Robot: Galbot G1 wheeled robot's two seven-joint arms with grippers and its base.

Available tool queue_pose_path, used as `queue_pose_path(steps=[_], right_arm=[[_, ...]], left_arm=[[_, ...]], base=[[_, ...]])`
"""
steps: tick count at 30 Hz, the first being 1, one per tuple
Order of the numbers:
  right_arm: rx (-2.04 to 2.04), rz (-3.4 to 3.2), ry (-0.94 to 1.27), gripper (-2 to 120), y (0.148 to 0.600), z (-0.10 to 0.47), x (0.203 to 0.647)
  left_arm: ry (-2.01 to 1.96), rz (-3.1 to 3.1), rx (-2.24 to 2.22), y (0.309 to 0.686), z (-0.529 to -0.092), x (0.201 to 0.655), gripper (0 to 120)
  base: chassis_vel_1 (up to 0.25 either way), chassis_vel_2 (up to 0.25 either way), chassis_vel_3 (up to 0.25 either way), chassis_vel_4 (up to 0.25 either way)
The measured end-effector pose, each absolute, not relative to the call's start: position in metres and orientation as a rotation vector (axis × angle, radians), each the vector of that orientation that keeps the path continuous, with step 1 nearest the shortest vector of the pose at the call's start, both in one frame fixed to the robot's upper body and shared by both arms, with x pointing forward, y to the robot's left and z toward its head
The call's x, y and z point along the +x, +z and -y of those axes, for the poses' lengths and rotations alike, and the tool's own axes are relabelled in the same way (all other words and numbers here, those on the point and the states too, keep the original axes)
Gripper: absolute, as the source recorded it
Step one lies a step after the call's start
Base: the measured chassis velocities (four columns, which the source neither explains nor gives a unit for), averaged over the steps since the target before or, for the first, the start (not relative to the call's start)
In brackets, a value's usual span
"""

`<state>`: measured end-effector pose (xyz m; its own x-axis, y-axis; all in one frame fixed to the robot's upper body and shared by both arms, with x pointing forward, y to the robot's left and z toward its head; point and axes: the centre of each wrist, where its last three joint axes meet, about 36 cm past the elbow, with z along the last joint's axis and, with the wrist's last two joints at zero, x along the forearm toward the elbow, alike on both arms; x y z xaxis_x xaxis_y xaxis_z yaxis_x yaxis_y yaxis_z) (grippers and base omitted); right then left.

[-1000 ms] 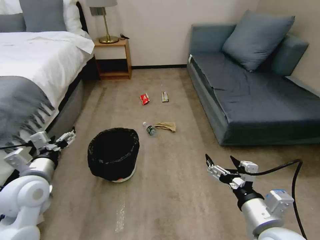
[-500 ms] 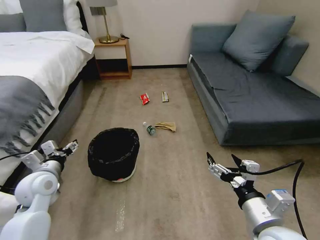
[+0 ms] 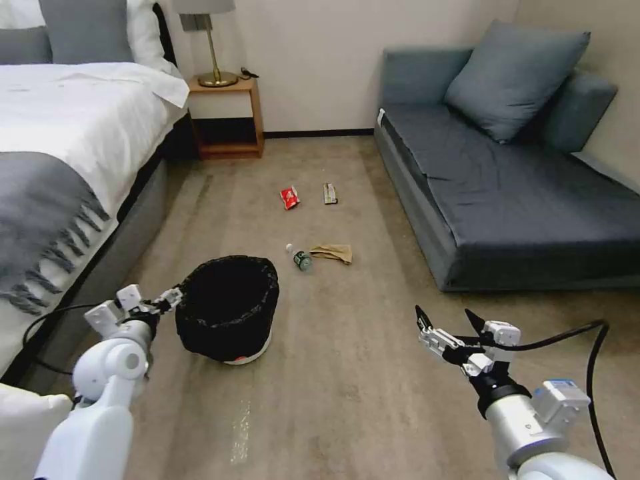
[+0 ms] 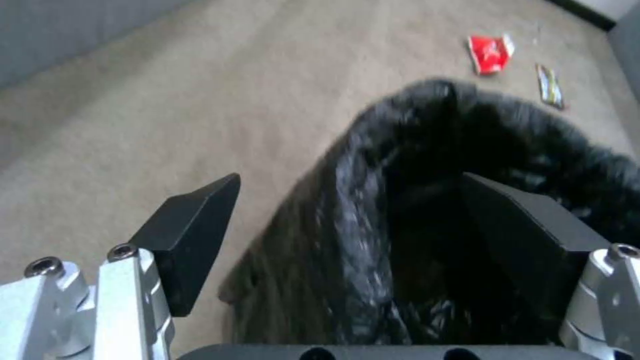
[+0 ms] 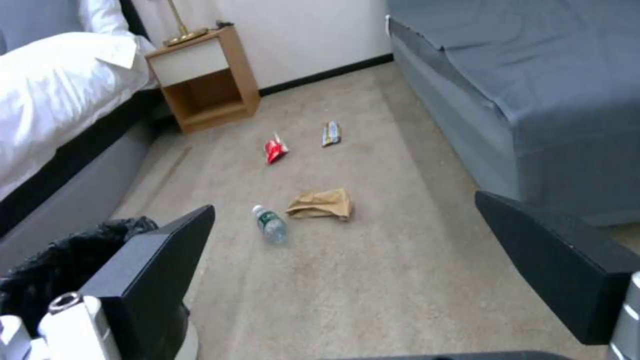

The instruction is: Pick up the trash bin, then pick up the garbage on the floor and place it into the trash bin.

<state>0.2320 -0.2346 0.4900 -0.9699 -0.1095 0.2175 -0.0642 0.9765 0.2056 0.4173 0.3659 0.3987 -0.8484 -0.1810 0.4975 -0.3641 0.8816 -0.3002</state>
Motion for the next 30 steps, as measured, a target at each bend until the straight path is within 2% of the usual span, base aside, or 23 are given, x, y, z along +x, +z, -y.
queue_pose_path(steps=[11, 17, 25, 27, 30], right_arm=[[0.126, 2.899, -0.29, 100, 0.488, 0.237, 0.232], [0.122, 2.902, -0.301, 100, 0.486, 0.237, 0.233], [0.126, 2.903, -0.319, 100, 0.486, 0.236, 0.235], [0.126, 2.903, -0.319, 100, 0.486, 0.236, 0.235], [0.126, 2.898, -0.321, 100, 0.485, 0.236, 0.234]], left_arm=[[0.536, 2.529, 0.355, 0.378, -0.353, 0.46, 86], [0.53, 2.506, 0.356, 0.373, -0.353, 0.461, 74], [0.524, 2.476, 0.377, 0.366, -0.36, 0.458, 45], [0.524, 2.476, 0.377, 0.366, -0.36, 0.458, 43], [0.528, 2.47, 0.379, 0.365, -0.362, 0.457, 26]], base=[[0.0, 0.0, 0.0, 0.0], [0.0, 0.0, 0.0, 0.0], [0.0, 0.0, 0.0, 0.0], [0.0, 0.0, 0.0, 0.0], [0.0, 0.0, 0.0, 0.0]])
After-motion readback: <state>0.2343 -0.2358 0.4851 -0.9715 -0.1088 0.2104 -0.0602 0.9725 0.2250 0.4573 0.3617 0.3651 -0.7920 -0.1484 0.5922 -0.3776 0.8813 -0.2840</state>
